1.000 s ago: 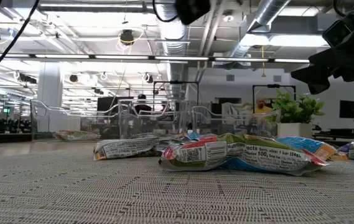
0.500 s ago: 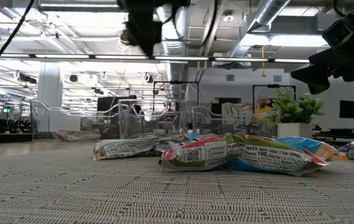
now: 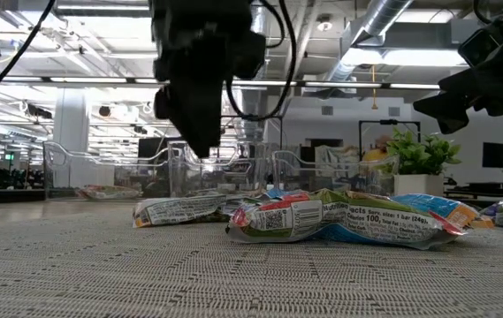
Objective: Pick and place Granola Bars by type
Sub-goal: Put the left yellow granola bar into the right transparent bin
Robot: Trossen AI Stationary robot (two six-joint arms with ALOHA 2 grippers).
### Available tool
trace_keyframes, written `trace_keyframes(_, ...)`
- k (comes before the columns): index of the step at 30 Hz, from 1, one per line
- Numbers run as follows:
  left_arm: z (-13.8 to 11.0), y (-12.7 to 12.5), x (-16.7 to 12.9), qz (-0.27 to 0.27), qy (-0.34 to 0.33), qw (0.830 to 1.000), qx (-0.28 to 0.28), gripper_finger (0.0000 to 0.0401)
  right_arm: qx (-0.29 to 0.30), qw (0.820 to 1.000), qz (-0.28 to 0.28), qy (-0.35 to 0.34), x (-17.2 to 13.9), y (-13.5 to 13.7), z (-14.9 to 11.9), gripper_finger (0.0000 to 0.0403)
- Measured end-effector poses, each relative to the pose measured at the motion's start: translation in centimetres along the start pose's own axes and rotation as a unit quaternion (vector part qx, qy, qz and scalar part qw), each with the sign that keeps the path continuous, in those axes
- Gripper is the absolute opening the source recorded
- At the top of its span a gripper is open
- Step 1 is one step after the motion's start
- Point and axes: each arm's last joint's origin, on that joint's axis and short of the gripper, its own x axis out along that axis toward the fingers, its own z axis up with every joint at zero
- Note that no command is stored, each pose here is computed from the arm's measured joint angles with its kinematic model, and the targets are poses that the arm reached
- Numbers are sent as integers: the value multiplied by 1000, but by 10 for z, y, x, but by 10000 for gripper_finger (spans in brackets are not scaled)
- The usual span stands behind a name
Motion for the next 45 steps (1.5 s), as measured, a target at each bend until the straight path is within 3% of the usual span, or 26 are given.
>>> trace_keyframes(19,-25,5,28,34,-16,999,-4,166,0,1000,0,0,0,0,0,240)
trace_keyframes(27,-26,-4,28,15,-35,999,-12,166,0,1000,0,0,0,0,0,240)
trace_keyframes(34,-27,-5,56,6,-13,1000,-11,166,0,1000,0,-1,0,0,0,240)
trace_keyframes(38,-27,-4,57,21,-22,999,-10,165,0,1000,0,-1,0,0,0,240)
trace_keyframes(45,-26,-2,57,30,-23,999,-10,114,0,1000,0,-1,0,0,0,240)
